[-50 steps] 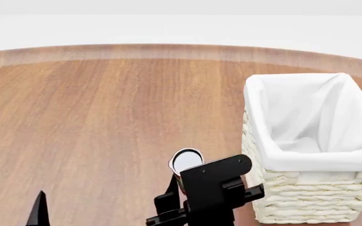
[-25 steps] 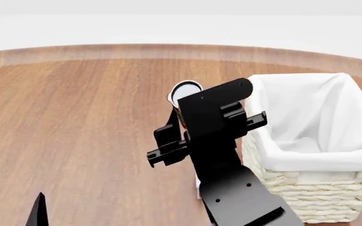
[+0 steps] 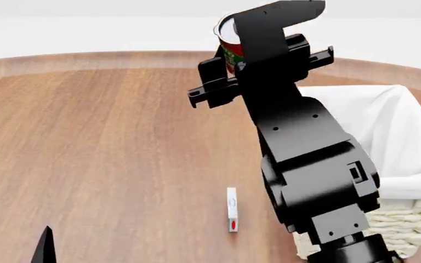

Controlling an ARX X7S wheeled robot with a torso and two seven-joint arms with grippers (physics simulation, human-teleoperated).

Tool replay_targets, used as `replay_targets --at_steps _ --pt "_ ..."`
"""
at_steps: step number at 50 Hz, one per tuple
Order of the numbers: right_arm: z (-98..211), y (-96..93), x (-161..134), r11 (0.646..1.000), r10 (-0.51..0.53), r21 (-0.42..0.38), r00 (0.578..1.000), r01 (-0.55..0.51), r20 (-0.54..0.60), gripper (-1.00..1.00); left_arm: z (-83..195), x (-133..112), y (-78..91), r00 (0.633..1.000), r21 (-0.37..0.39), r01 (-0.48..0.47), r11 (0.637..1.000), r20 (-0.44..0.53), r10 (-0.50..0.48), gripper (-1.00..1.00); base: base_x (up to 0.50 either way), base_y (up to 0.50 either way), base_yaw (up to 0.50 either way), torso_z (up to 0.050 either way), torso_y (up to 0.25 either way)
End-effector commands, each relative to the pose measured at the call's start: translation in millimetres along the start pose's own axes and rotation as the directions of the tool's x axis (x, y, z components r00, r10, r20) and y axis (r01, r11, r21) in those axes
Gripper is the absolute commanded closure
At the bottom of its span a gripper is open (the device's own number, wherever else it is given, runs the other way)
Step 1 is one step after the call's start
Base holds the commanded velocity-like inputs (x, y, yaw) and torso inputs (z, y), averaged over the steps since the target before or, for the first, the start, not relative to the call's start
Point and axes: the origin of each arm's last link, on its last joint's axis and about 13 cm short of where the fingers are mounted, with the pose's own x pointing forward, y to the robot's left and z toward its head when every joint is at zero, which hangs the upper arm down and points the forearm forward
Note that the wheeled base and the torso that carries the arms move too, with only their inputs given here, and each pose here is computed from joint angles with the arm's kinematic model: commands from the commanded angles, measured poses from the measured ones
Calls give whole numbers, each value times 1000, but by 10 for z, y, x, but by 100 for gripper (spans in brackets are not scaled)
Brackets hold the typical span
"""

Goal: Pick up the tomato sauce, and put it in the basket.

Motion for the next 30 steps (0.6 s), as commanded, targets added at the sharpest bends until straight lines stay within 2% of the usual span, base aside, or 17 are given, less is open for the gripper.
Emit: replay_targets --at_steps 1,13,30 --pt "273 -297 170 999 -45 20 999 45 -4 100 -8 -8 -4 1000 -1 2 1000 -4 -2 -100 0 0 0 0 0" --pt "118 -621 292 983 -170 50 981 175 -96 100 -12 5 -2 1000 -1 2 1000 -5 -2 -100 0 0 0 0 0" --pt "-104 -822 177 947 -285 91 936 309 -208 100 -24 -8 6 1000 -4 3 1000 -6 -3 -100 0 0 0 0 1"
